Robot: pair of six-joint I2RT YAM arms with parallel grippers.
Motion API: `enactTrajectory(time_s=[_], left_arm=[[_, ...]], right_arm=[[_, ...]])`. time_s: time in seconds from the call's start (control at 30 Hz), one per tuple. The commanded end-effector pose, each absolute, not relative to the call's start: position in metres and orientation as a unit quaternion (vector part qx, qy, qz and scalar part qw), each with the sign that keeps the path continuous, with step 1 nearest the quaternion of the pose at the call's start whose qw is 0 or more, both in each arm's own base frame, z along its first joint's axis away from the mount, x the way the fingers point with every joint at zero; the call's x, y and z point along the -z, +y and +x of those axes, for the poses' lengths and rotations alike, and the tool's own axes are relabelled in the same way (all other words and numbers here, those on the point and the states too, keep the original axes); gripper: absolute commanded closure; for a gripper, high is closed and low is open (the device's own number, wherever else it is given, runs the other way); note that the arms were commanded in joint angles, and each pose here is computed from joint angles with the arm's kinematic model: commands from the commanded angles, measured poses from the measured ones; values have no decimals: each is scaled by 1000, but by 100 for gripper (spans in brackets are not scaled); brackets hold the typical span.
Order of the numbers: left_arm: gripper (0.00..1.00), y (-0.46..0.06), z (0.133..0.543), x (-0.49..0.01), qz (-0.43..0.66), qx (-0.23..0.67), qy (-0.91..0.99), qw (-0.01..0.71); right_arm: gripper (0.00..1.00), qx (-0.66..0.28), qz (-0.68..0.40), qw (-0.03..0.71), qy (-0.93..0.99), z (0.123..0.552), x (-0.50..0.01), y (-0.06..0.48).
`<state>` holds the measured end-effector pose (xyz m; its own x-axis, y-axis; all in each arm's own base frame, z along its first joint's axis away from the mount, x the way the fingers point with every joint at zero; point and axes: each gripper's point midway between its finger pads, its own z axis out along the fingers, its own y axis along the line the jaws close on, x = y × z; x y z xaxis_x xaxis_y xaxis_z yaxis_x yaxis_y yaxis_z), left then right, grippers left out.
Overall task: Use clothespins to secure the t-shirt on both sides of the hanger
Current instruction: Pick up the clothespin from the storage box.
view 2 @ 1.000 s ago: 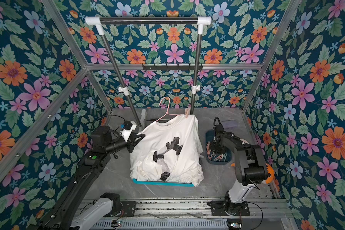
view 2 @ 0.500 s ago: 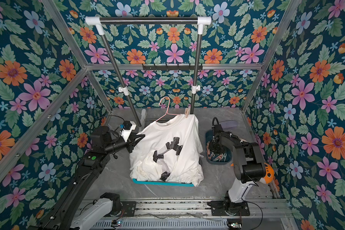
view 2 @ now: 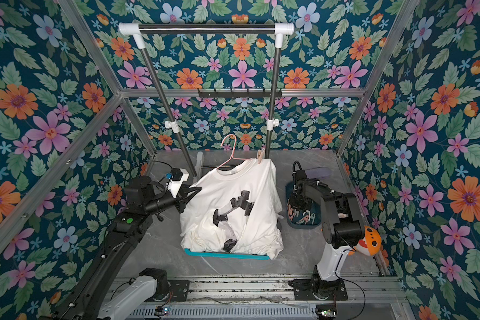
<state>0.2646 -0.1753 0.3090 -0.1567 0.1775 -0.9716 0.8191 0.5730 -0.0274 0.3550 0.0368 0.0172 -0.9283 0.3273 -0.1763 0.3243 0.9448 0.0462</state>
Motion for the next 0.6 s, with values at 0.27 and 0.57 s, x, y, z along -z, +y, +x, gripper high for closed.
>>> enactTrajectory(time_s=[0.27,0.57], left_arm=[[100,-177,270,-323,357,291,682,567],[100,-179,272,-324,345,310,689,557]], right_arm=[[85,0,160,83,984,343,-24,35],[86,-35,143,179,973,360,-82,40]])
